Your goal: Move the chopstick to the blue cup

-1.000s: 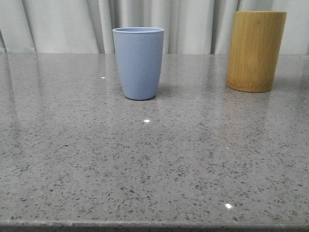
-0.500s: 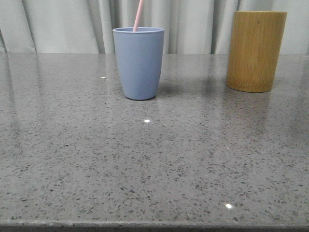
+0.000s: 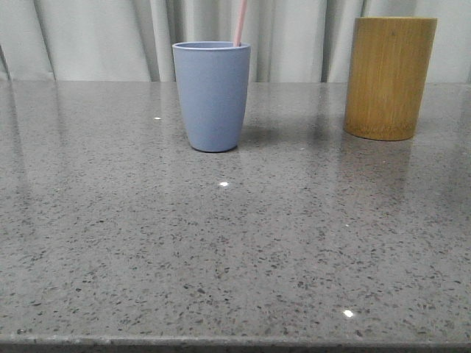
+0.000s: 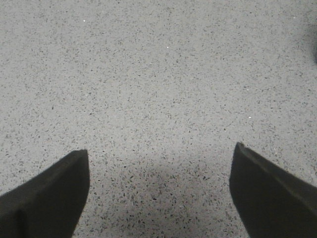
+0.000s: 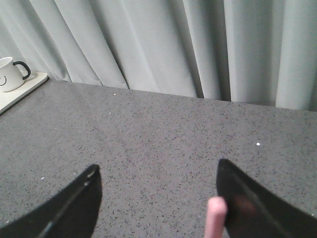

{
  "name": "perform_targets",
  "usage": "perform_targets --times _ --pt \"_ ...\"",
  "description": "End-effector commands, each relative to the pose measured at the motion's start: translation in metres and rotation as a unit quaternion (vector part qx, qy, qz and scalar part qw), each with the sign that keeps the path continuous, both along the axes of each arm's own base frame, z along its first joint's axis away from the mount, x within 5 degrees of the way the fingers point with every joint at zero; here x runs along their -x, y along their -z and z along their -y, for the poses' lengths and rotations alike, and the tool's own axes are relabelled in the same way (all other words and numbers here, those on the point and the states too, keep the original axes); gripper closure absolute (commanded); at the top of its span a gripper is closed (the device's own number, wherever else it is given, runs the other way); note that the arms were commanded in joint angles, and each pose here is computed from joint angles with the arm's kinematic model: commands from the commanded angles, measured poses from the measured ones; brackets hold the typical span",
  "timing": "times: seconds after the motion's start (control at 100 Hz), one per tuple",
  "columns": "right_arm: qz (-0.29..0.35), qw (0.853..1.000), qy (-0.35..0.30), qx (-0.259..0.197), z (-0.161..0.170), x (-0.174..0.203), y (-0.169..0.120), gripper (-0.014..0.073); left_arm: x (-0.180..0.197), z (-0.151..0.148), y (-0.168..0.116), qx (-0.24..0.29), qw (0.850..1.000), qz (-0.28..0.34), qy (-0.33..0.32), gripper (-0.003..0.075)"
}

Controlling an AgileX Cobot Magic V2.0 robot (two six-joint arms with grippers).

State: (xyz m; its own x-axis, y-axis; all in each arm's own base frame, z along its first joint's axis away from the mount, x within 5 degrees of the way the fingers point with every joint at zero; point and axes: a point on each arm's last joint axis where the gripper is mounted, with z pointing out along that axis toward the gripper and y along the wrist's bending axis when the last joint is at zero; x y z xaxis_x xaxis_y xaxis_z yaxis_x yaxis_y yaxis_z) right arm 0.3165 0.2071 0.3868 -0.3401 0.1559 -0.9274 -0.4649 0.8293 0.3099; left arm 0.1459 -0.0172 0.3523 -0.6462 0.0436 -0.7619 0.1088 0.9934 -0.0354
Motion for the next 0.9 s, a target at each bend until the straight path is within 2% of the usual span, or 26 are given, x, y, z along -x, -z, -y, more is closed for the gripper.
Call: perform_targets --times 0.0,0.21,0.44,0.64,0.89 --pt "0.061 0.998 0.0 -0.024 0.009 0.013 -0.037 0.0024 -0.001 0.0 -0.013 0.011 0.999 0.042 -0.005 0.0153" --pt "0.049 0.998 0.017 0.046 0.034 0.03 -0.05 0.0029 -0.001 0.0 -0.013 0.011 0.999 0.042 -0.005 0.0153" --pt "0.055 0.989 0.075 0.115 0.088 0.064 -0.061 0.0107 -0.001 0.0 -0.012 0.01 0.999 0.036 -0.005 0.0153" --pt "0.018 0.98 0.135 0.146 0.139 0.106 -0.044 0.0107 0.0 0.0 -0.011 0.01 1.0 0.029 -0.005 0.0153" --pt "-0.022 0.971 0.177 0.159 0.174 0.162 -0.008 0.0107 0.0 0.0 -0.011 0.01 1.0 0.029 -0.005 0.0153"
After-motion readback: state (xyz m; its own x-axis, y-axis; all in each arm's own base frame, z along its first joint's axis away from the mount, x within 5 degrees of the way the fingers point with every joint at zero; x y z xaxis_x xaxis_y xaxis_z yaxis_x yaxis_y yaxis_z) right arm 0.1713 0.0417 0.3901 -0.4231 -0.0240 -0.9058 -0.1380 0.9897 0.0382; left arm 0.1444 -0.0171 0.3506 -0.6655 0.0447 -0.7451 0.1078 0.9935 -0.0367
